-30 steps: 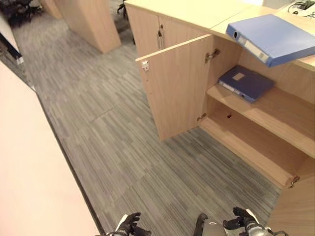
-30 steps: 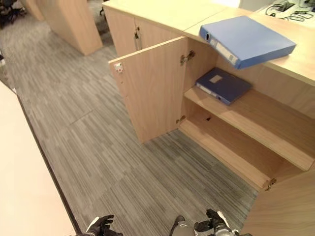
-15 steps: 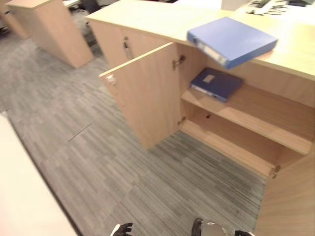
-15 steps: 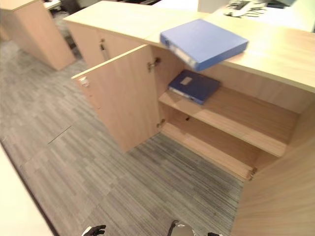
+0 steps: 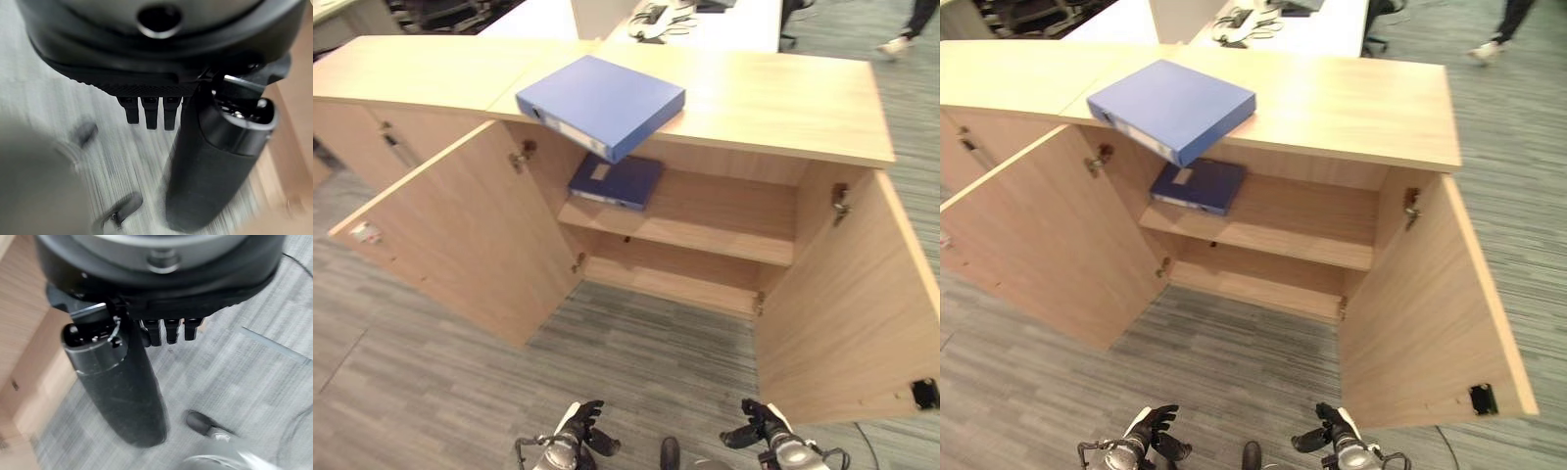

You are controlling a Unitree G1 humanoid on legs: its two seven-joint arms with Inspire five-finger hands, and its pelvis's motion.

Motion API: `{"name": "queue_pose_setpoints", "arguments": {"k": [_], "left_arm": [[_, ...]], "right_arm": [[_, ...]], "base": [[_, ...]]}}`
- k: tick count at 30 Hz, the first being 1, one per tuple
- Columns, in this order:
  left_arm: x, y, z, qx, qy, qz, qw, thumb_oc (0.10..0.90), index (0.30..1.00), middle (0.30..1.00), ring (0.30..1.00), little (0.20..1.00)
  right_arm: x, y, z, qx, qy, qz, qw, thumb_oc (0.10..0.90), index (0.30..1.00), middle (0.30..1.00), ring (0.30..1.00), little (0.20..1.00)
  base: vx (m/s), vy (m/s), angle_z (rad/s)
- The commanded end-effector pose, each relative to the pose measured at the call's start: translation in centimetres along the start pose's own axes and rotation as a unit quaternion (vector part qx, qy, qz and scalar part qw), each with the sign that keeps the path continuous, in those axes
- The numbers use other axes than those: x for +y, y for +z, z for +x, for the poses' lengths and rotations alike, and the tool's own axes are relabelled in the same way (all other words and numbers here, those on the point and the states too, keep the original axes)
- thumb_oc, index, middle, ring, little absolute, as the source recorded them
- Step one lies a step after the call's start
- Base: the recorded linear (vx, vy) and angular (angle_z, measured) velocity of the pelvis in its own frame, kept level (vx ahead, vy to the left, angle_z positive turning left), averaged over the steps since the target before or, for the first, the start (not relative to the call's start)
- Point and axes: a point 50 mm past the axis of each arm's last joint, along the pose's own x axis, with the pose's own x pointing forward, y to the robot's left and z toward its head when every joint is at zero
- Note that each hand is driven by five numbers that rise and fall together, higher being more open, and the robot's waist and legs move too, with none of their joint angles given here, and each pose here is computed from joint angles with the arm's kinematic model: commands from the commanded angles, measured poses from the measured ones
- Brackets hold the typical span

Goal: Put the empty folder in the office cabinet

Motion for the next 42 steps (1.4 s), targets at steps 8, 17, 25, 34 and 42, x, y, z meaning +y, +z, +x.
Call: {"name": "queue_pose_setpoints", "arguments": {"k": [8,17,25,34,42], "left_arm": [[2.9,-0.4,0.0,0.015,0.068,-0.043,0.997,0.800,0.900,0.900,0.900,0.900],[2.4,1.5,0.6,-0.009,0.059,-0.051,0.997,0.800,0.900,0.900,0.900,0.900],[4.0,4.0,0.9,-0.046,0.078,-0.054,0.994,0.800,0.900,0.900,0.900,0.900],[3.2,4.3,1.1,-0.053,0.066,-0.006,0.996,0.800,0.900,0.900,0.900,0.900],[2.6,3.9,1.1,-0.044,0.055,0.017,0.997,0.800,0.900,0.900,0.900,0.900]], "right_arm": [[-1.4,-3.0,-0.7,0.051,-0.021,-0.029,0.998,0.800,0.900,0.900,0.900,0.900],[-1.0,-3.6,-0.8,0.064,-0.024,0.016,0.997,0.800,0.900,0.900,0.900,0.900],[-0.8,-1.2,-0.2,0.028,-0.020,0.019,0.999,0.800,0.900,0.900,0.900,0.900],[0.3,-2.9,-0.7,0.042,-0.020,0.069,0.997,0.800,0.900,0.900,0.900,0.900],[0.5,-3.7,-1.0,0.058,-0.016,0.084,0.995,0.800,0.900,0.900,0.900,0.900]], "base": [[0.39,0.071,-1.03],[0.40,0.192,-0.51],[0.24,0.159,-0.22],[0.18,-0.029,0.69],[0.16,-0.078,0.48]]}}
